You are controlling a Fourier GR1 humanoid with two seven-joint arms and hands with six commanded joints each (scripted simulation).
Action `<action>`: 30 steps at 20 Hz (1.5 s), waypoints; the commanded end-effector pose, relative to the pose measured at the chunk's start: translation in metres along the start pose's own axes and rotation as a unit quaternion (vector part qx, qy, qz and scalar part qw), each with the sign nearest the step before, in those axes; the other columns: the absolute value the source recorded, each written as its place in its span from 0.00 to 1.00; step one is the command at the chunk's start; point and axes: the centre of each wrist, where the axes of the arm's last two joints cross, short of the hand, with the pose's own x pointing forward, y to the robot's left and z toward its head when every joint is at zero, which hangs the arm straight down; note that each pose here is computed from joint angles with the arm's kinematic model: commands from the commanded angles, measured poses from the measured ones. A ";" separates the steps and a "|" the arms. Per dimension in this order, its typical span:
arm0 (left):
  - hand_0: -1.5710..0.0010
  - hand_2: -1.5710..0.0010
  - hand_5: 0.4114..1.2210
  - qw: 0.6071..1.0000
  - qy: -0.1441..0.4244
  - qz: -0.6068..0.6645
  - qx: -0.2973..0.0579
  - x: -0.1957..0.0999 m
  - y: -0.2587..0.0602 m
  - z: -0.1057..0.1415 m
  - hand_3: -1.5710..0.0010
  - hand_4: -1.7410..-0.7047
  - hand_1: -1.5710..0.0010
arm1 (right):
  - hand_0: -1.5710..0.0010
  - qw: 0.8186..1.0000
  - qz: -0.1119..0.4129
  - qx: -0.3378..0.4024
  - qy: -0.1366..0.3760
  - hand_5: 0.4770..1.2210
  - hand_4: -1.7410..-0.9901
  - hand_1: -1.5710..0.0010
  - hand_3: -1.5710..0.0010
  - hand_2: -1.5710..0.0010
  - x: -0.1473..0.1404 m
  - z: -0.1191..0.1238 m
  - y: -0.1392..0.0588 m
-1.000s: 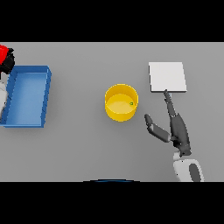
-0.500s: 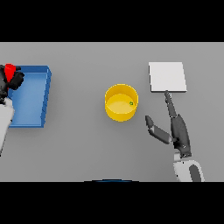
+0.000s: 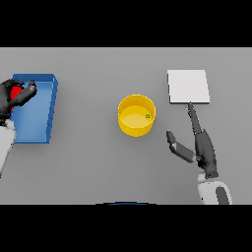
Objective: Pick up the red beaker and tilt it to pour out 1 green nut into yellow bowl. Pick up the yellow bowl and place it on the metallic measuring scale.
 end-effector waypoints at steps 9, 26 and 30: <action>0.95 0.96 0.30 0.999 -0.032 -0.026 -0.004 -0.001 0.003 -0.006 0.96 0.93 0.96 | 1.00 0.999 0.038 0.039 0.007 0.25 0.97 1.00 1.00 1.00 0.006 -0.009 -0.002; 1.00 1.00 0.36 0.999 -0.041 -0.031 -0.004 0.004 0.004 -0.005 1.00 0.96 1.00 | 1.00 0.775 0.469 0.405 -0.126 0.31 0.70 1.00 1.00 1.00 0.055 -0.118 0.008; 1.00 1.00 0.36 0.999 -0.036 -0.029 -0.006 -0.003 0.002 -0.005 1.00 0.96 1.00 | 1.00 0.739 0.489 0.447 -0.123 0.33 0.70 1.00 1.00 1.00 0.053 -0.130 0.025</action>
